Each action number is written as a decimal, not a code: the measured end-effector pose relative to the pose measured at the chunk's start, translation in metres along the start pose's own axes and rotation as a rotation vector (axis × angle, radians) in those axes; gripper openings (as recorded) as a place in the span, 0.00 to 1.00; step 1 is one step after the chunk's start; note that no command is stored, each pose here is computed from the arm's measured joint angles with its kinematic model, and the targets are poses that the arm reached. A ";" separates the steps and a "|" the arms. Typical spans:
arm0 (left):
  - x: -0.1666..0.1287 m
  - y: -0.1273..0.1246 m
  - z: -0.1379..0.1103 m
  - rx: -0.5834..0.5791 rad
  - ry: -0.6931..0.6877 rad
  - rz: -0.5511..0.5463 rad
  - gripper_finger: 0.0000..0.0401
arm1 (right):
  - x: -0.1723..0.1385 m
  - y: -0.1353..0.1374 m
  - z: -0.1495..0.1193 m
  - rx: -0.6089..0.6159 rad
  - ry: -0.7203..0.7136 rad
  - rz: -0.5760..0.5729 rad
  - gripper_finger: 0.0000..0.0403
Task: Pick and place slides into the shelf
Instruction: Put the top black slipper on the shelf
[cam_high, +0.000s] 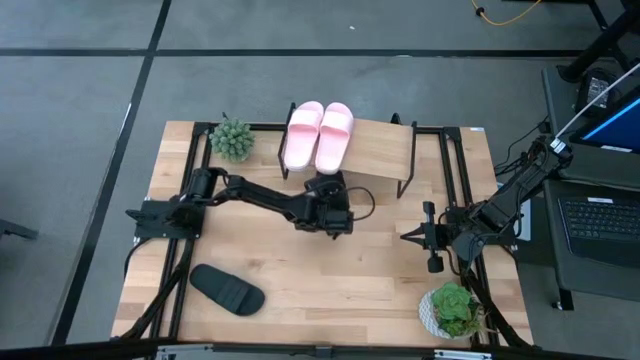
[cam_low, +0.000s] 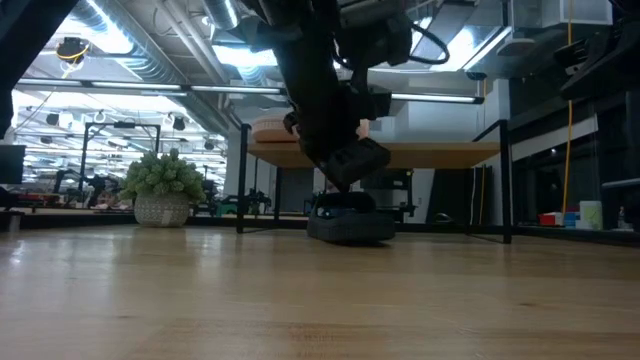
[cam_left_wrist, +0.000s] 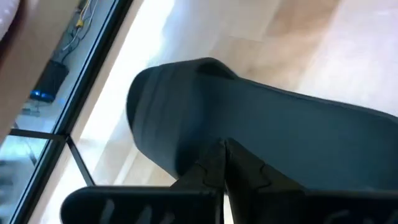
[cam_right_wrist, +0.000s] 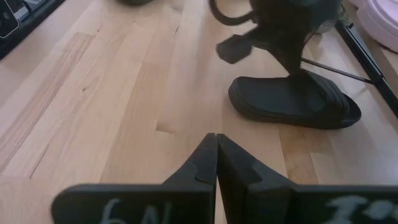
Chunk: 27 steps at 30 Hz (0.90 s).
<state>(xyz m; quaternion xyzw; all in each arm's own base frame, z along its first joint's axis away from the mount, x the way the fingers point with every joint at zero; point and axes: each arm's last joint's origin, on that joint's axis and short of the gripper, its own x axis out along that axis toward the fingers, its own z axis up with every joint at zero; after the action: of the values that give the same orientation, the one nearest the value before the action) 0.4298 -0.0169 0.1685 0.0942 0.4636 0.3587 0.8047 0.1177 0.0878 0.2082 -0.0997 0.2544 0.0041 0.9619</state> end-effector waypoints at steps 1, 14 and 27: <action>-0.003 -0.003 -0.001 0.008 -0.003 -0.005 0.00 | 0.000 0.000 0.000 0.000 0.000 0.000 0.02; -0.028 -0.022 -0.008 0.051 -0.119 0.132 0.00 | 0.000 0.000 0.000 0.000 0.000 0.000 0.02; -0.028 -0.023 -0.008 0.056 -0.101 0.092 0.00 | 0.000 0.000 0.000 -0.001 0.001 0.000 0.02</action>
<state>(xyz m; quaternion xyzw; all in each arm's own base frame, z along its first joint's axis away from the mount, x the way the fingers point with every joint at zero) 0.4256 -0.0534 0.1715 0.1560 0.4275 0.3771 0.8066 0.1176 0.0877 0.2081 -0.1001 0.2548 0.0039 0.9618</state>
